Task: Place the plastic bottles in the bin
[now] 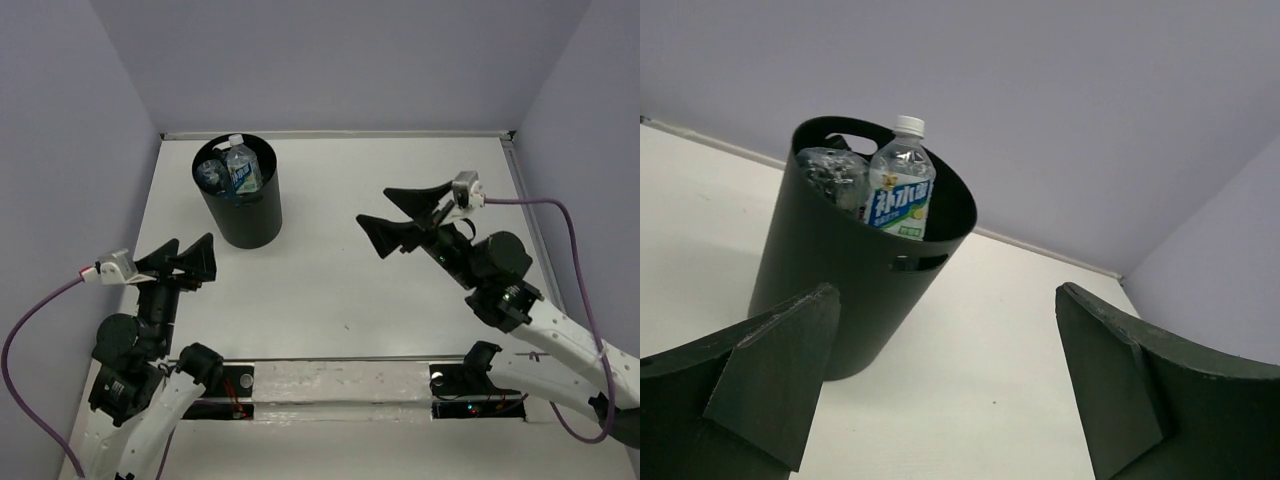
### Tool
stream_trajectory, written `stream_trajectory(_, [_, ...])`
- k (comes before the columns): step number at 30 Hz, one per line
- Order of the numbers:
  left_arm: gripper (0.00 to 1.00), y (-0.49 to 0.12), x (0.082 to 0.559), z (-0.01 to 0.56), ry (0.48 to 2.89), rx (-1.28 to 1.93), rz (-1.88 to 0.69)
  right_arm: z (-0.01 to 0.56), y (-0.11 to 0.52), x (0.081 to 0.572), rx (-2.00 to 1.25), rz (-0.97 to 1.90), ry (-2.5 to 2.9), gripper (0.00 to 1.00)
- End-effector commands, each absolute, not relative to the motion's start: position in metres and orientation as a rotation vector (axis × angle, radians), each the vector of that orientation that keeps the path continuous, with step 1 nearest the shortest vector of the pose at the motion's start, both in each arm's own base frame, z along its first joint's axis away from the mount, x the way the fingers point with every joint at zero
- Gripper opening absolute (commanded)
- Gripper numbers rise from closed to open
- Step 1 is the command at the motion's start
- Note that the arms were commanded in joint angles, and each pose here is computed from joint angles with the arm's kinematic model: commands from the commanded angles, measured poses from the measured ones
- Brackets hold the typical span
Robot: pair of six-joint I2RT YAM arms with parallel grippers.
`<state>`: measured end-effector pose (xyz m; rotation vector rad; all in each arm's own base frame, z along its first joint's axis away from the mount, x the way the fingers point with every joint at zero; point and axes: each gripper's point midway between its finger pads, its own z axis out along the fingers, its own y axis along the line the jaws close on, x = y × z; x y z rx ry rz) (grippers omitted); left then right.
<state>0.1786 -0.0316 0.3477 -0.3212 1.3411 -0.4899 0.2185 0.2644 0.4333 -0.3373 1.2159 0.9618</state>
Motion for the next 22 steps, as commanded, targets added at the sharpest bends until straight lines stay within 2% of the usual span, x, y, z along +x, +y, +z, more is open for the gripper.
stream_trajectory(1, [0.99, -0.058, 0.181, 0.389, 1.266, -0.229, -0.620, 0.414, 0.217, 0.193, -0.211, 0.981, 1.236, 1.00])
stream_trajectory(9, [0.99, -0.084, 0.199, 0.391, 1.283, -0.194, -0.697, 0.369, 0.174, 0.178, -0.143, 0.916, 1.272, 1.00])
stream_trajectory(22, [0.99, -0.079, 0.212, 0.384, 1.276, -0.175, -0.600, 0.370, 0.176, 0.217, -0.094, 0.721, 1.272, 1.00])
